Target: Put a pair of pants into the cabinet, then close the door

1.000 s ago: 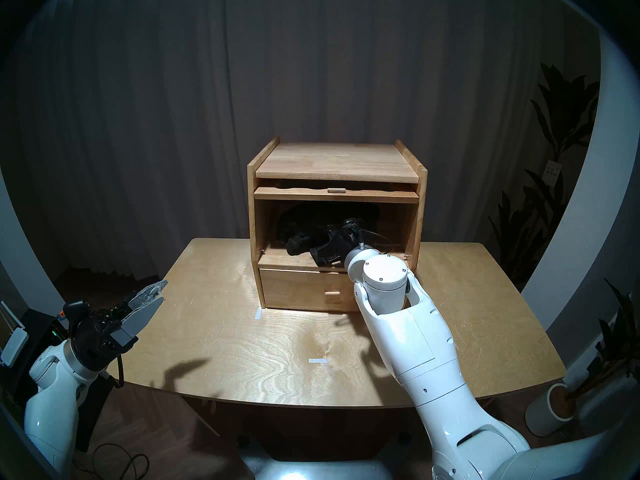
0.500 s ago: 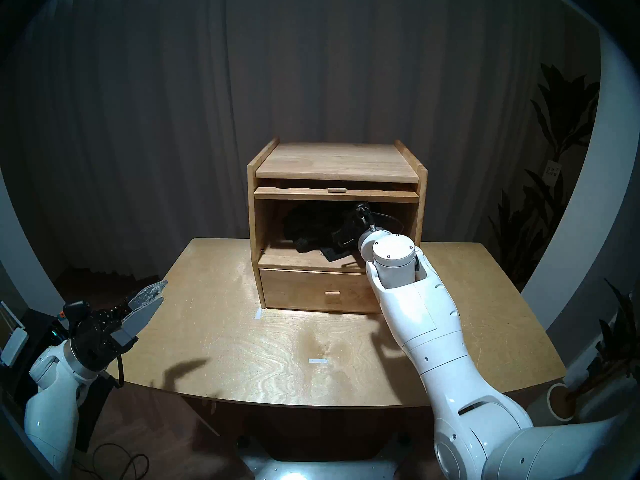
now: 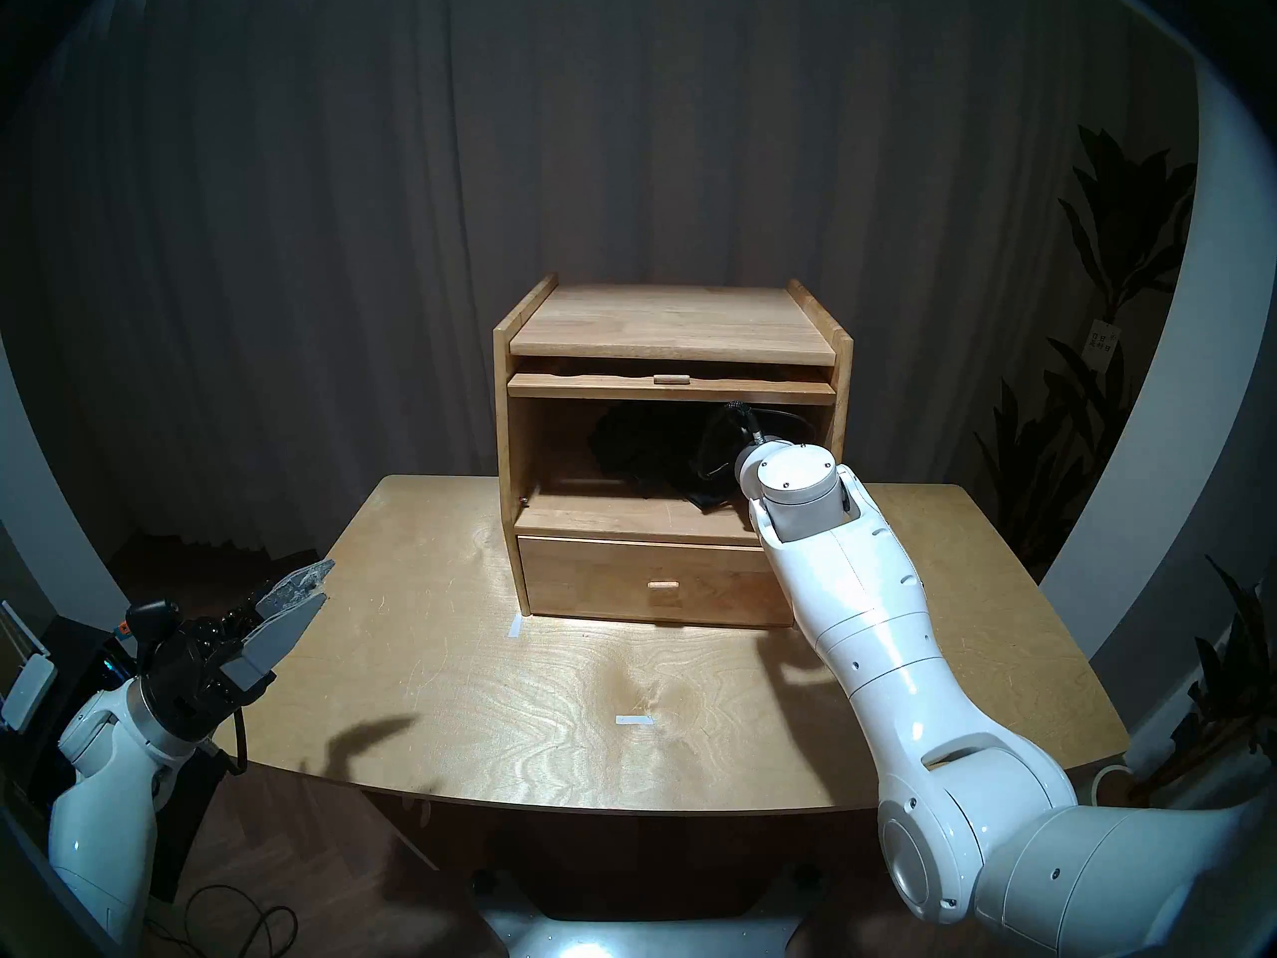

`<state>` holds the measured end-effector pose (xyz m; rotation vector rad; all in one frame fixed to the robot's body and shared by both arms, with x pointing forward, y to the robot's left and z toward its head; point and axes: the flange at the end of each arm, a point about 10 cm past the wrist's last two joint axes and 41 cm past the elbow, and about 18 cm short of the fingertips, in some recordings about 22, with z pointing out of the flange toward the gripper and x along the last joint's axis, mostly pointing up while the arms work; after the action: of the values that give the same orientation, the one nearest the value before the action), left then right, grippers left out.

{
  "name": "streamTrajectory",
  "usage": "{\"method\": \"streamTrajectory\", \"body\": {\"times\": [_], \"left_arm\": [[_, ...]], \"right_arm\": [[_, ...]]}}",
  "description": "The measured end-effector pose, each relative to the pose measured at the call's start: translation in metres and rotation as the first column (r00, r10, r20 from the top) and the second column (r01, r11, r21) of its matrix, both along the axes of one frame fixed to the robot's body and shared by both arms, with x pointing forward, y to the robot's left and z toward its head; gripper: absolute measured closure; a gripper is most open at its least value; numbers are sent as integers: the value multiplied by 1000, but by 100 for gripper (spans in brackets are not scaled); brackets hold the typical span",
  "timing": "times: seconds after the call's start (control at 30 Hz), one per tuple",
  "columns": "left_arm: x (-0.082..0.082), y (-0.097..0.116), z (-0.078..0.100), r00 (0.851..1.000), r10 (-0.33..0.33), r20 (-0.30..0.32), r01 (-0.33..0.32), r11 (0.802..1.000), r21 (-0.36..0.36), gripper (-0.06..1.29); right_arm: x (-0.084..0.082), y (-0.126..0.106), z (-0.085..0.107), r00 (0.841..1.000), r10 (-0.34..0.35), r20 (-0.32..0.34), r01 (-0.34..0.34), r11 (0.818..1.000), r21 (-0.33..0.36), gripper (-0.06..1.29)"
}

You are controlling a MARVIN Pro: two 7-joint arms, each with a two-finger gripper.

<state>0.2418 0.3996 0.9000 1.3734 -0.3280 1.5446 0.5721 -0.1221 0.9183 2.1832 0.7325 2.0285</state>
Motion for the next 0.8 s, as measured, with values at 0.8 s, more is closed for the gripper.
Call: {"method": "streamTrajectory", "body": {"times": [0.8], "left_arm": [[0, 0, 0, 1000, 0, 1, 0, 1000, 0, -2]], "right_arm": [[-68, 60, 2, 899, 427, 95, -435, 896, 93, 126]]}}
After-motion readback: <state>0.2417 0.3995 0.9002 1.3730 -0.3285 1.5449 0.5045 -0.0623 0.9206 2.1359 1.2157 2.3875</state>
